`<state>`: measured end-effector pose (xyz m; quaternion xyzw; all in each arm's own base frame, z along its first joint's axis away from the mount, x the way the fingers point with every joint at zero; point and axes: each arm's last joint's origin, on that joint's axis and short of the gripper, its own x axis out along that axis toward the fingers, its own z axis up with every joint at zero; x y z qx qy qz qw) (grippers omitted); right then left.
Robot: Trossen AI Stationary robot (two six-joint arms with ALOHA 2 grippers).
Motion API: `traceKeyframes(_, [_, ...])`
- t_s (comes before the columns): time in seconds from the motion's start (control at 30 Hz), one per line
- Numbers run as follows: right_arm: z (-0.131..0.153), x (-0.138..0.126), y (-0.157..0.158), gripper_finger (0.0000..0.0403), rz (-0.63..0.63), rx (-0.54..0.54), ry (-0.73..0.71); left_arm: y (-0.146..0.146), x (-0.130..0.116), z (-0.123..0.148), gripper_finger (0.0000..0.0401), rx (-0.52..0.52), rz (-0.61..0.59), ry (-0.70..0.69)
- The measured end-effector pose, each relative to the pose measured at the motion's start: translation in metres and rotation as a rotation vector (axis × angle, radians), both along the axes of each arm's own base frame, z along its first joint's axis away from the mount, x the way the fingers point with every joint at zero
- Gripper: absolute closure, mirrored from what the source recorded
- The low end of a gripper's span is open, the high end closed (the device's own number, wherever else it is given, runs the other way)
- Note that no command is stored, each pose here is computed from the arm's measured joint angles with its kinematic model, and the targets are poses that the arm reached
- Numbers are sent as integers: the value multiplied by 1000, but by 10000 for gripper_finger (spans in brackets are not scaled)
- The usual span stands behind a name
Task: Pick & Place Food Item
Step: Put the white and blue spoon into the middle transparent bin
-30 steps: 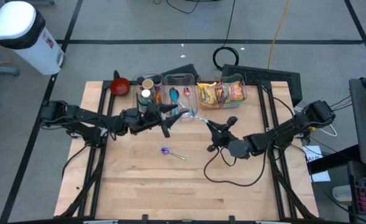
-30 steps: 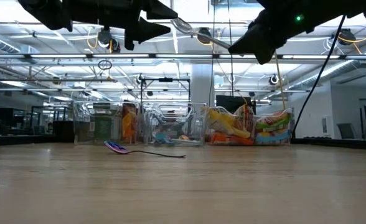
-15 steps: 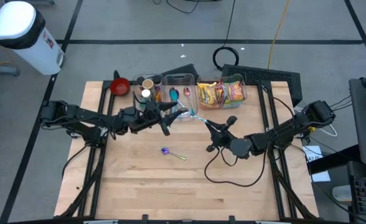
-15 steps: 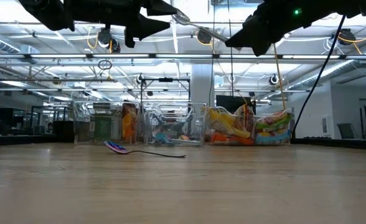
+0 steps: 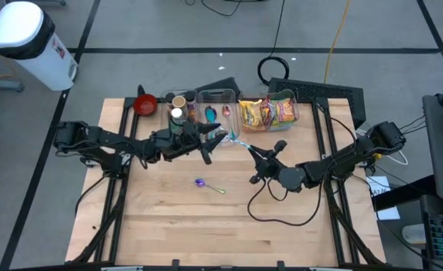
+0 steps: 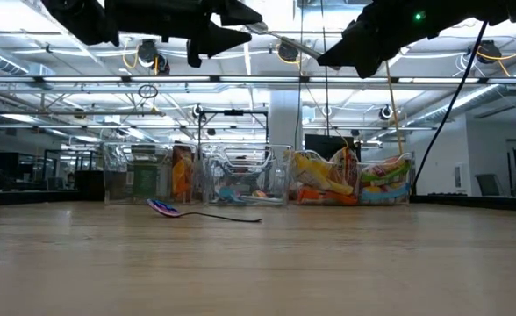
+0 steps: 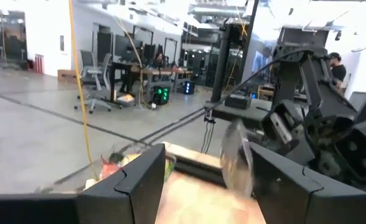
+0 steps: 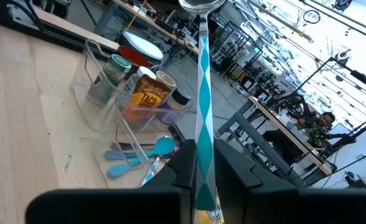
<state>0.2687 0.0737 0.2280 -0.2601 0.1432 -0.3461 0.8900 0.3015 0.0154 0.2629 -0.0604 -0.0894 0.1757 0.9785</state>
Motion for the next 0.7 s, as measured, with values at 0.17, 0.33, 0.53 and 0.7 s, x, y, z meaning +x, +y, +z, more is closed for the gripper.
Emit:
traceKeyframes(0.17, [0,0,0,381,0,-4,4,0,2,5,179,17,4,-9])
traceKeyframes(0.33, [0,0,0,381,1,-8,8,0,2,5,234,4,2,-12])
traceKeyframes(0.53, [0,0,0,373,-1,6,-4,-1,2,6,370,0,-25,-16])
traceKeyframes(0.7, [0,0,0,351,8,58,-51,-1,-2,11,383,51,-19,-2])
